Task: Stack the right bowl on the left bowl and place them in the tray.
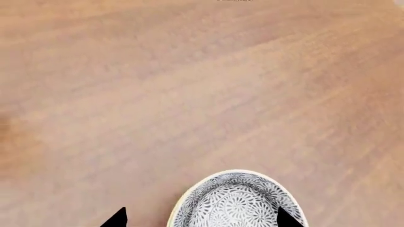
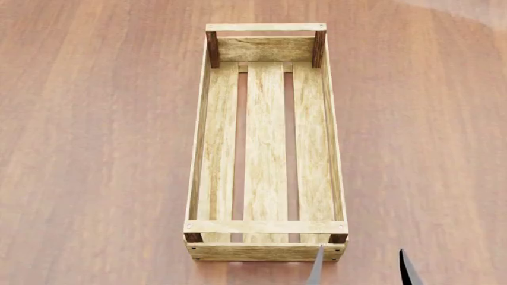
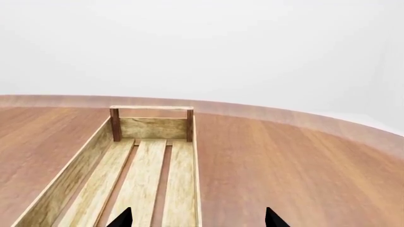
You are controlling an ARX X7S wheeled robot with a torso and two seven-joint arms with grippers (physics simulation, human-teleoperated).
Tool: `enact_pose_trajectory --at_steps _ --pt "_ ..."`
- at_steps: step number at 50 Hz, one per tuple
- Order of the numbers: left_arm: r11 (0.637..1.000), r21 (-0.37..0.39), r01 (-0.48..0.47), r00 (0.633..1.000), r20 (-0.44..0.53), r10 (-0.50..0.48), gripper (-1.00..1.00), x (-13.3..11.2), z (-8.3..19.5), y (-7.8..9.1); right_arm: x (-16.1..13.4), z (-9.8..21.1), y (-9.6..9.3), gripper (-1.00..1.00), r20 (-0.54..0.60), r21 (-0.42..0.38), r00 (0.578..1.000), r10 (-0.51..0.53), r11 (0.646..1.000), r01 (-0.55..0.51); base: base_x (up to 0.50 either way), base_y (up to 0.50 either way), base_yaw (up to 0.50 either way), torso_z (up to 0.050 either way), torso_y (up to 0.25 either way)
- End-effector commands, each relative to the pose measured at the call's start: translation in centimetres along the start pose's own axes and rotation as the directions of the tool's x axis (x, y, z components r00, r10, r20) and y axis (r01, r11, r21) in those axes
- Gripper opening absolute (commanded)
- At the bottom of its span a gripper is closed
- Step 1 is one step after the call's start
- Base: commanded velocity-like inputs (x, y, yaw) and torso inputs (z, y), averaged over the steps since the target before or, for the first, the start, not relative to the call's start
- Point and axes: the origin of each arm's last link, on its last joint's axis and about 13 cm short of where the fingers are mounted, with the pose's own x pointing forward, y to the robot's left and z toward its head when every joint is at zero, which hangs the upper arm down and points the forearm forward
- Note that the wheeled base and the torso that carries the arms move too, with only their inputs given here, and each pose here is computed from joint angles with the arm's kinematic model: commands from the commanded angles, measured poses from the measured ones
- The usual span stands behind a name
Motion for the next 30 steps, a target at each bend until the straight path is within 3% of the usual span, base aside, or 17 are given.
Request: enact_pose_trajectory --at_steps 1,12,18,30 --pt "0.999 -0.027 0.031 1.0 0.008 -0.03 1.0 -0.1 -0.1 0.7 0.1 0.1 0.0 1.0 0.013 -0.007 1.0 0.002 1.0 -0.002 0.0 0.0 0.0 0.0 0.0" --pt "0.992 -0.075 0.102 0.994 -0.034 -0.105 1.0 0.2 -0.4 0.7 0.1 0.0 0.0 1.0 0.009 -0.007 1.0 -0.002 1.0 0.002 0.0 0.0 0.0 0.0 0.0" --pt "0.988 -0.123 0.097 0.994 -0.033 -0.102 1.0 0.4 -0.2 1.6 0.1 0.0 0.0 1.0 0.008 -0.009 1.0 0.0 1.0 0.0 0.0 0.0 0.0 0.0 0.0" --pt "0.989 -0.127 0.07 0.998 0.004 -0.07 1.0 0.6 0.1 2.6 0.1 -0.1 0.0 1.0 0.005 -0.012 1.0 -0.002 1.0 0.002 0.0 0.0 0.0 0.0 0.0"
